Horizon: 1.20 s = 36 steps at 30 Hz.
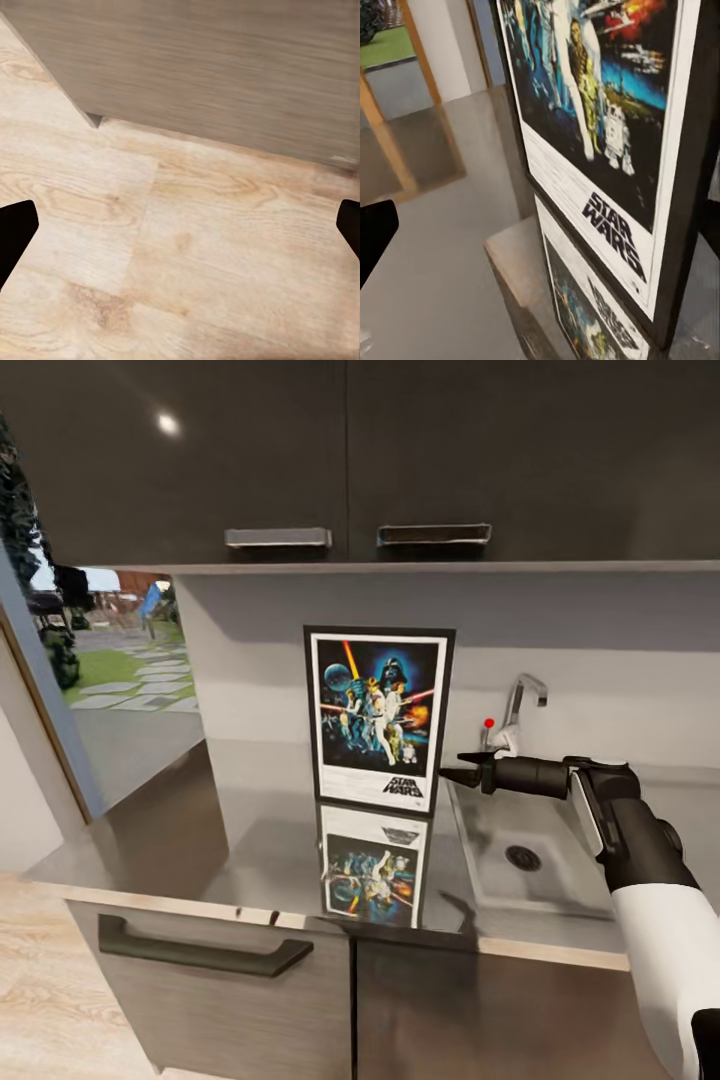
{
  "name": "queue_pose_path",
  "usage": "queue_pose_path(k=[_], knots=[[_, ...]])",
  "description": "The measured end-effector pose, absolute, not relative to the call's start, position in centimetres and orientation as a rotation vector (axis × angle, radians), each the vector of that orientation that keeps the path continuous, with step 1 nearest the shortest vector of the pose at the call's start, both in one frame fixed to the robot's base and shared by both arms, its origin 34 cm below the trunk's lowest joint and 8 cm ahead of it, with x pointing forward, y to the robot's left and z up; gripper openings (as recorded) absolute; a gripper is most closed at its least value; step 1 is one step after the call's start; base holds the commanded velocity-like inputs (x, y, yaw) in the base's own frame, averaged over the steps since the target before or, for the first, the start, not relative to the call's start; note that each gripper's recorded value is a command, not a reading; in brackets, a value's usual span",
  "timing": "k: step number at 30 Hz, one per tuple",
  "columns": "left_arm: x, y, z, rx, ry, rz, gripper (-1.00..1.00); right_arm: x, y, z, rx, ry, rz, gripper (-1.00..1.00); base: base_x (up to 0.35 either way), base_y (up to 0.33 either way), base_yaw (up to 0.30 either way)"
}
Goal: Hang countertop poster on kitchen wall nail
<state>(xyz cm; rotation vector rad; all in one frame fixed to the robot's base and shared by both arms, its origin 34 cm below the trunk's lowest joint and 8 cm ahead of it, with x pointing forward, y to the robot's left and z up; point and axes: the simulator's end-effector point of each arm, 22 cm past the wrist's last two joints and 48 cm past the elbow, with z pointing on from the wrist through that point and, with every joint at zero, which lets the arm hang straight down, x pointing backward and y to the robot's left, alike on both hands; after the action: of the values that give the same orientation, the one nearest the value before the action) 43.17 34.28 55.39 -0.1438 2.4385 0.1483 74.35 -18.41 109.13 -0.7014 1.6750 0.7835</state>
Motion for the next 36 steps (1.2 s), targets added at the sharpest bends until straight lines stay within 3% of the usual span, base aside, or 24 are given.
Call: queue_pose_path(k=[20, 36], knots=[[43.1, 34.3, 55.4, -0.143, 2.440, 0.148, 1.00, 74.5, -18.6, 108.4, -0.689, 1.691, 0.795, 1.00, 0.110, 0.000, 0.000], [43.2, 34.3, 55.4, -0.142, 2.438, 0.149, 1.00, 75.1, -18.8, 106.1, -0.710, 1.671, 0.785, 1.00, 0.013, 0.000, 0.000]])
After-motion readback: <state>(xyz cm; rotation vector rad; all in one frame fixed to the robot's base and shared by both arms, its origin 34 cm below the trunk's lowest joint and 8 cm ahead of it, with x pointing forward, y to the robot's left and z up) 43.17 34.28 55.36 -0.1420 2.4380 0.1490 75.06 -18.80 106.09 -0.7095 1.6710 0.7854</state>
